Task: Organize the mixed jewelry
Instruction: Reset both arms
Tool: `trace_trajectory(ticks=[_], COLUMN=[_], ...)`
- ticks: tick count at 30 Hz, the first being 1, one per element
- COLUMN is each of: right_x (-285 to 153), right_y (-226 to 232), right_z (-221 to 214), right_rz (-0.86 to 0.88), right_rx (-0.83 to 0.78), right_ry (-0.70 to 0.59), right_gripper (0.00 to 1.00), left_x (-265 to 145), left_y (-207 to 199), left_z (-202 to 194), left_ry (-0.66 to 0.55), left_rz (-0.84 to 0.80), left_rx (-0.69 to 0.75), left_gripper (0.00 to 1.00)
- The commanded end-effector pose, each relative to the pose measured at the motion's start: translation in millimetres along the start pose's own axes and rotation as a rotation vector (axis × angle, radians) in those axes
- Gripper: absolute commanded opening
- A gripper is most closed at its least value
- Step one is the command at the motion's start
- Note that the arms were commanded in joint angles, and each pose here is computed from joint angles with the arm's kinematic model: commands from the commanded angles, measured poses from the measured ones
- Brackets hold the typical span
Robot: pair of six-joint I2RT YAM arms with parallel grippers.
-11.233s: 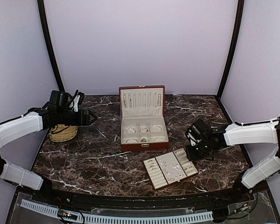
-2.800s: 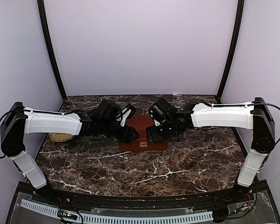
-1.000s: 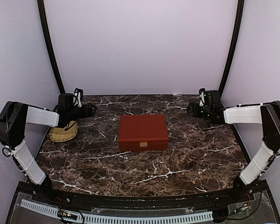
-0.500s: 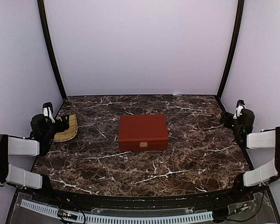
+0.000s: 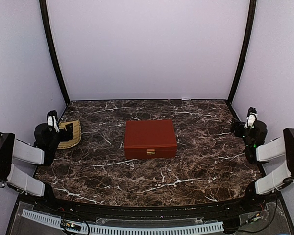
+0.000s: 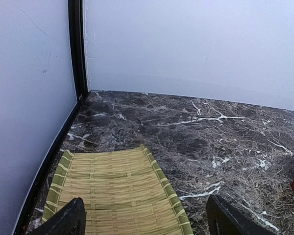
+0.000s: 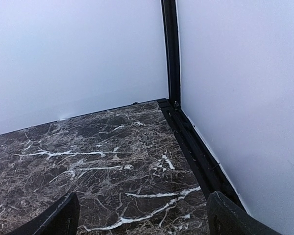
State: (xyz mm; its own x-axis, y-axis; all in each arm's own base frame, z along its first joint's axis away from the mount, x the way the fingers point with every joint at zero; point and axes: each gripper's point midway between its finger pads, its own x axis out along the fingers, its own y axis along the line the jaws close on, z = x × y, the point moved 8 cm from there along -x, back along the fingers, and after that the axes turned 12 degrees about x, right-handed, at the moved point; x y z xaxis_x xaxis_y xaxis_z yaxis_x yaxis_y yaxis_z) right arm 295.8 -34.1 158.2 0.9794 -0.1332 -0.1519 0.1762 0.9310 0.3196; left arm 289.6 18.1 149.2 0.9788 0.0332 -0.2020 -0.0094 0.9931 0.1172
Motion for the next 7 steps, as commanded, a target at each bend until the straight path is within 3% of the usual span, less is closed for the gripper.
trace_trajectory(ticks=[1,7], right_x=[-0.4,-0.2], right_y=[2.3,3.0], right_z=[6.2,6.3], right_rz=[0.031,0.038], right_rx=[-0.018,-0.019], right_ry=[-0.055,-0.057], right_gripper=[0.91,0.91], left_x=[-2.9,-2.9], left_y=[0.6,2.8], left_z=[10.4,10.2], left_ry=[-0.068,-0.068], left_rz=[0.001,0.027], left_rx=[0.041,0.023], left_gripper=[0.88,0.88])
